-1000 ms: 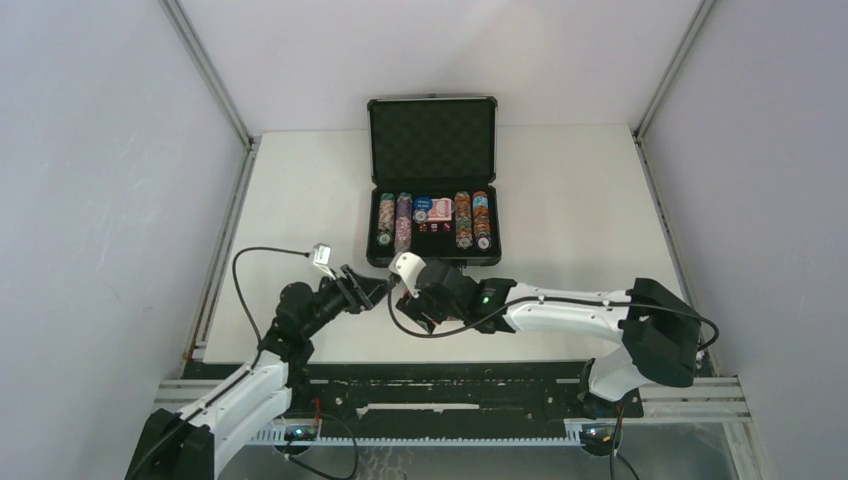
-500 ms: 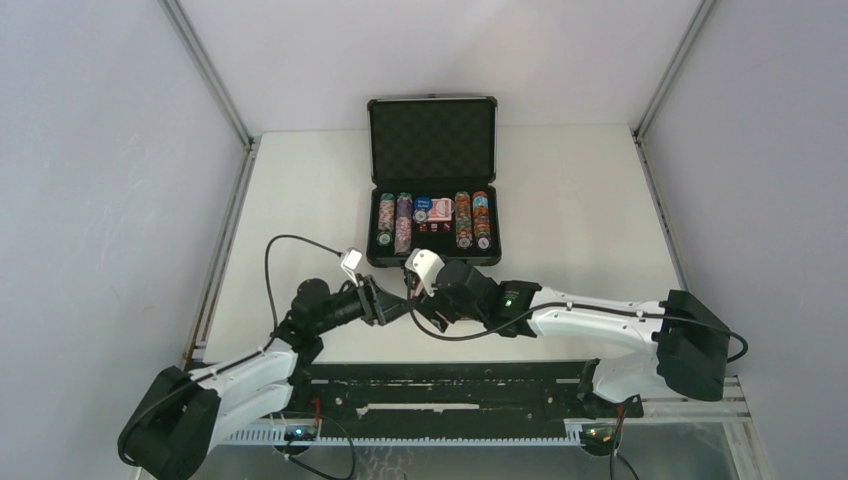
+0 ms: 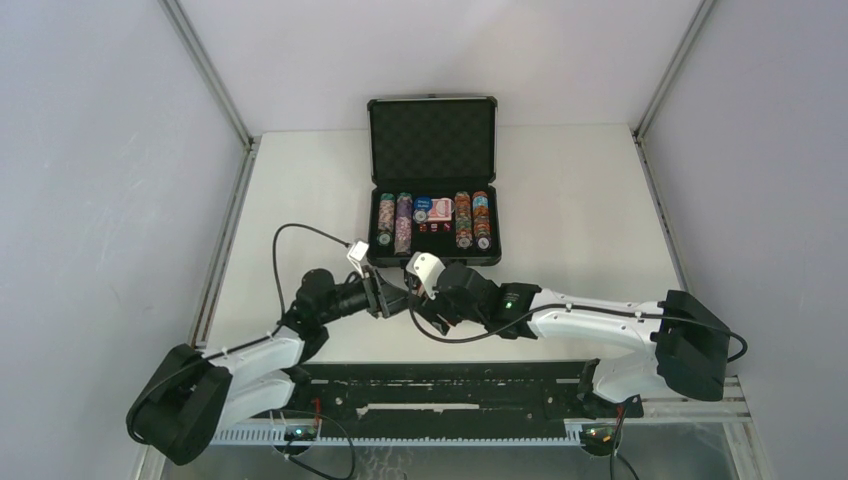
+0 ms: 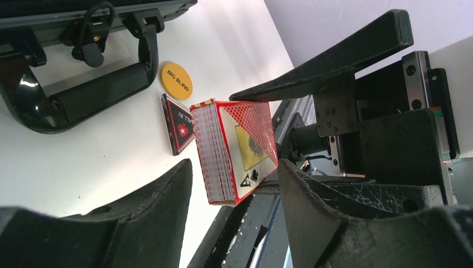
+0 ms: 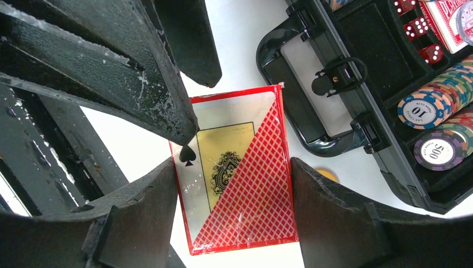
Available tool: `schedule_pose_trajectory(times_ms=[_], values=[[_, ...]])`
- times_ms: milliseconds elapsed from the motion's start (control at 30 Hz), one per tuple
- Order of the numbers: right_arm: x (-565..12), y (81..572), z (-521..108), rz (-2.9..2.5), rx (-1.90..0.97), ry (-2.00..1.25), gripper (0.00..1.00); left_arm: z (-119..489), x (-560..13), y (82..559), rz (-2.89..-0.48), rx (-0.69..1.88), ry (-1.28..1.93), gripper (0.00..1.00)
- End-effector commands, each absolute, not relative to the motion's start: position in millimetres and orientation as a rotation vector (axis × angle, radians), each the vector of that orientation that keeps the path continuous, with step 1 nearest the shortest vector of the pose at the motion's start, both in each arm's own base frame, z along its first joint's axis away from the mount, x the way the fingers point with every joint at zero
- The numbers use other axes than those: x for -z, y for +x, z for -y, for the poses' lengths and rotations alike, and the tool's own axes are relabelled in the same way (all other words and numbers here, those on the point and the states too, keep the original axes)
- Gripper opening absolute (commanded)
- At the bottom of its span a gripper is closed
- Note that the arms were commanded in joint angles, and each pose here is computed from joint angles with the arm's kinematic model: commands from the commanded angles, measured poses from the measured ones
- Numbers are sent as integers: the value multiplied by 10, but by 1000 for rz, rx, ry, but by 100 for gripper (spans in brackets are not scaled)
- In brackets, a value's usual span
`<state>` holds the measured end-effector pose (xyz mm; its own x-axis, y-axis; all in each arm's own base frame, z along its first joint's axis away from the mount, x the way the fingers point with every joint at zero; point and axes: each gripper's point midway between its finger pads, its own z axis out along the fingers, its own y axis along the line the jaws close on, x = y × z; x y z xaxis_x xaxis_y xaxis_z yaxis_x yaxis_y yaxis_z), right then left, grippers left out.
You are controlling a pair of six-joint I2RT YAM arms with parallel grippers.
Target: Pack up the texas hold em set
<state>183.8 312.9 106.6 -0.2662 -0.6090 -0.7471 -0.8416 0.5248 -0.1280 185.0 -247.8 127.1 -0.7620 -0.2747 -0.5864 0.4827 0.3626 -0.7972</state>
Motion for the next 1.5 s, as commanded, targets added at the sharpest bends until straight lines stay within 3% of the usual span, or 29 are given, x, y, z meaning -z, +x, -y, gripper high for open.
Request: schedule_pose_trajectory(times_ms=[0, 367, 533, 733, 833, 867, 1000, 1067, 1267, 1467], values=[[-1377, 1886, -3297, -1889, -458, -1113, 48, 2569, -1536, 1857, -1861, 1515, 261, 62], [-1343, 1909, -3364, -1880, -465, -1117, 48, 2758, -1590, 1747, -1869, 1641, 329, 61], [-1336, 1911, -3346, -1885, -456, -1116, 48, 2772, -1611, 1743, -1853, 1673, 310, 38], [-1301, 1918, -3325, -1896, -442, -1121, 48, 2745, -1612, 1773, -1850, 1631, 308, 25], [-1285, 1923, -3329, -1899, -439, -1121, 48, 2732, -1596, 1791, -1855, 1608, 307, 2], [-1281, 1932, -3323, -1900, -433, -1119, 50, 2726, -1600, 1804, -1852, 1598, 302, 1], [-1314, 1981, -3238, -1915, -411, -1090, 76, 2681, -1655, 1924, -1831, 1543, 242, 0], [-1354, 1986, -3173, -1925, -412, -1071, 83, 2635, -1740, 2093, -1816, 1493, 162, 0], [-1655, 2169, -2839, -1874, -421, -809, 85, 2455, -2085, 2607, -1749, 1335, -38, 0], [-1594, 2553, -2252, -1952, -364, -507, 83, 2318, -2194, 3184, -1733, 1111, -209, 0]])
